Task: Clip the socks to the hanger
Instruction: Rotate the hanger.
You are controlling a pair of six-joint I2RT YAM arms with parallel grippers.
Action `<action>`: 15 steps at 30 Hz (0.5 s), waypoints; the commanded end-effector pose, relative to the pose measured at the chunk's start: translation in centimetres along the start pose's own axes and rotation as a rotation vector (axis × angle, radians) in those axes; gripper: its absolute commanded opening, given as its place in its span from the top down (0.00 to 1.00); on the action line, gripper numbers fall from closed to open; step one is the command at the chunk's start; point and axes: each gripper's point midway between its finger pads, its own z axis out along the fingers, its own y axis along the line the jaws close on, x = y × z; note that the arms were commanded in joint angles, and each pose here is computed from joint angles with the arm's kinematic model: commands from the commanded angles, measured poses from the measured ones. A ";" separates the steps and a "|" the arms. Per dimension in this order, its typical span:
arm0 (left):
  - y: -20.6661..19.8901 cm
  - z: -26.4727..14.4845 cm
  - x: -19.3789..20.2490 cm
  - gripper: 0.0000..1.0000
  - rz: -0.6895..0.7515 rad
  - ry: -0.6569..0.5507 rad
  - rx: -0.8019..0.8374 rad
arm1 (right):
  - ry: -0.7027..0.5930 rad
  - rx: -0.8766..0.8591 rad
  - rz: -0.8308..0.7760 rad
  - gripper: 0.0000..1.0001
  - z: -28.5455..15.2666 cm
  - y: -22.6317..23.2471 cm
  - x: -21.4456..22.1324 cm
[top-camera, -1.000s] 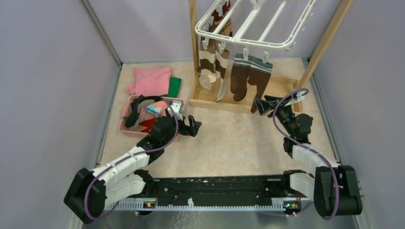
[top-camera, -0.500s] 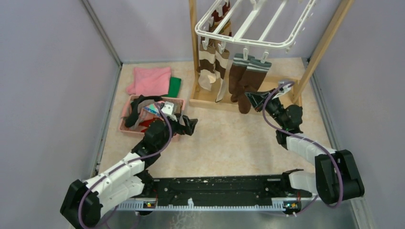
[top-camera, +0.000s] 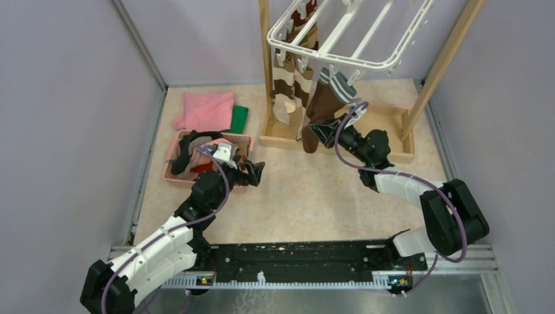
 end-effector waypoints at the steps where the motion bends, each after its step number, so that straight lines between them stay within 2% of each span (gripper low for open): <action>1: 0.7 -0.4 -0.5 0.02 0.020 -0.028 -0.029 | -0.008 -0.058 -0.044 0.95 2.8 1.5 -0.7; 15: 1.0 -1.1 -1.2 0.02 0.017 -0.054 -0.042 | 0.042 -0.162 -0.077 0.95 9.6 4.6 0.8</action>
